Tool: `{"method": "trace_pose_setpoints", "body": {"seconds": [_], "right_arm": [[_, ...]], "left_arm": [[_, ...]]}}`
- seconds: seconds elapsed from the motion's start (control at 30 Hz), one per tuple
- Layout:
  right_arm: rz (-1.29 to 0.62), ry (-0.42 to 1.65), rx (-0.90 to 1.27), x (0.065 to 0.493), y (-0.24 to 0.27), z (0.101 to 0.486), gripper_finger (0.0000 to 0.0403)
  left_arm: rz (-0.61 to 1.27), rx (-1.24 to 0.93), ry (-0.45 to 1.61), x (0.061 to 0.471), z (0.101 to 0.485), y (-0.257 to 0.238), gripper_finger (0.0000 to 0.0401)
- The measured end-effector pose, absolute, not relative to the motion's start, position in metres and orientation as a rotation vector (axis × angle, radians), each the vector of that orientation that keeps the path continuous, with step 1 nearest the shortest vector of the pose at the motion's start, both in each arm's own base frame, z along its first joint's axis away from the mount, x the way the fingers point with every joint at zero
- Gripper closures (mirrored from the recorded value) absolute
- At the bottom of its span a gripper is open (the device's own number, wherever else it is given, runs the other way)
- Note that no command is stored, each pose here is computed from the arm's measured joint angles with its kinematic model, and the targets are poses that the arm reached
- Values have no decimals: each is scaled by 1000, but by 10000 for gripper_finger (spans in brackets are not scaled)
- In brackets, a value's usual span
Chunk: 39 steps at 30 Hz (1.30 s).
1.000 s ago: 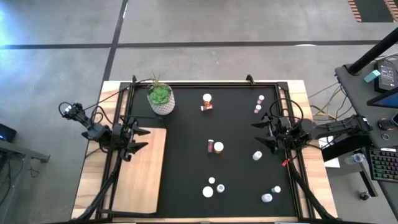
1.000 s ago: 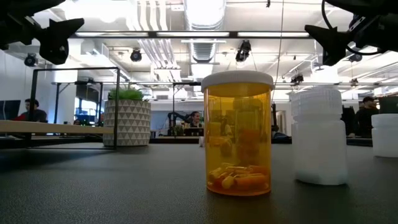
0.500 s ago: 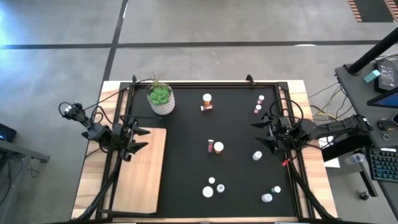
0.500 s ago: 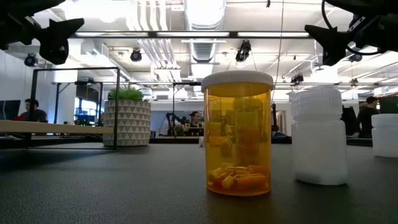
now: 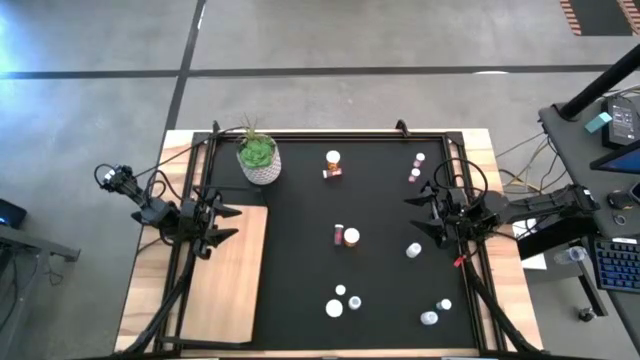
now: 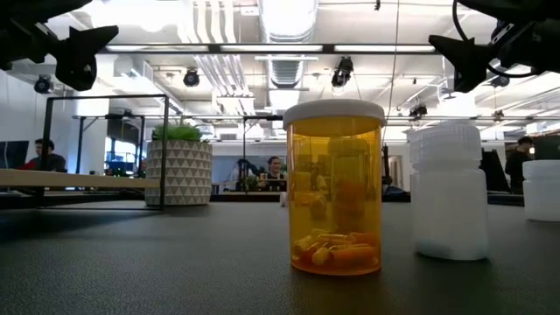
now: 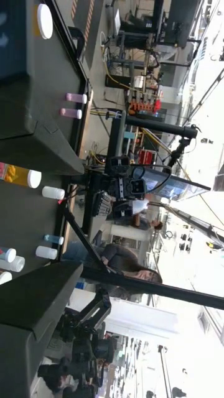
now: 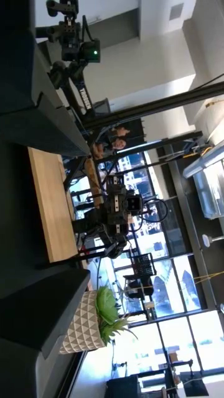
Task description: Pick and place medicine bottles onto shelf by color
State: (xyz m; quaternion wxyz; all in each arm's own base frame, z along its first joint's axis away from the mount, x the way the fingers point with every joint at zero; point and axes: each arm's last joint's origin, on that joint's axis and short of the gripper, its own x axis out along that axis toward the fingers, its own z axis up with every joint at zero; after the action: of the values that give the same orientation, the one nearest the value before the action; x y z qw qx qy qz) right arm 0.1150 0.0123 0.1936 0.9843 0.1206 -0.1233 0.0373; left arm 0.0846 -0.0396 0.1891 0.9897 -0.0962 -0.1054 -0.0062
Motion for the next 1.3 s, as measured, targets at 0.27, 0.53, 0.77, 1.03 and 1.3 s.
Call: {"method": "trace_pose_setpoints", "body": {"seconds": [0.27,0.53,0.77,1.03,1.3], "right_arm": [[75,-248,242,115,12,194,101],[75,-248,242,115,12,194,101],[75,-248,242,115,12,194,101],[72,-270,251,115,12,199,101],[46,-342,400,113,10,222,101]], "left_arm": [[-12,-193,-212,85,189,-40,177],[-12,-193,-212,85,189,-40,177],[-13,-193,-211,85,189,-40,177],[-11,-187,-212,85,189,-40,177],[-14,-257,-306,82,199,-38,177]]}}
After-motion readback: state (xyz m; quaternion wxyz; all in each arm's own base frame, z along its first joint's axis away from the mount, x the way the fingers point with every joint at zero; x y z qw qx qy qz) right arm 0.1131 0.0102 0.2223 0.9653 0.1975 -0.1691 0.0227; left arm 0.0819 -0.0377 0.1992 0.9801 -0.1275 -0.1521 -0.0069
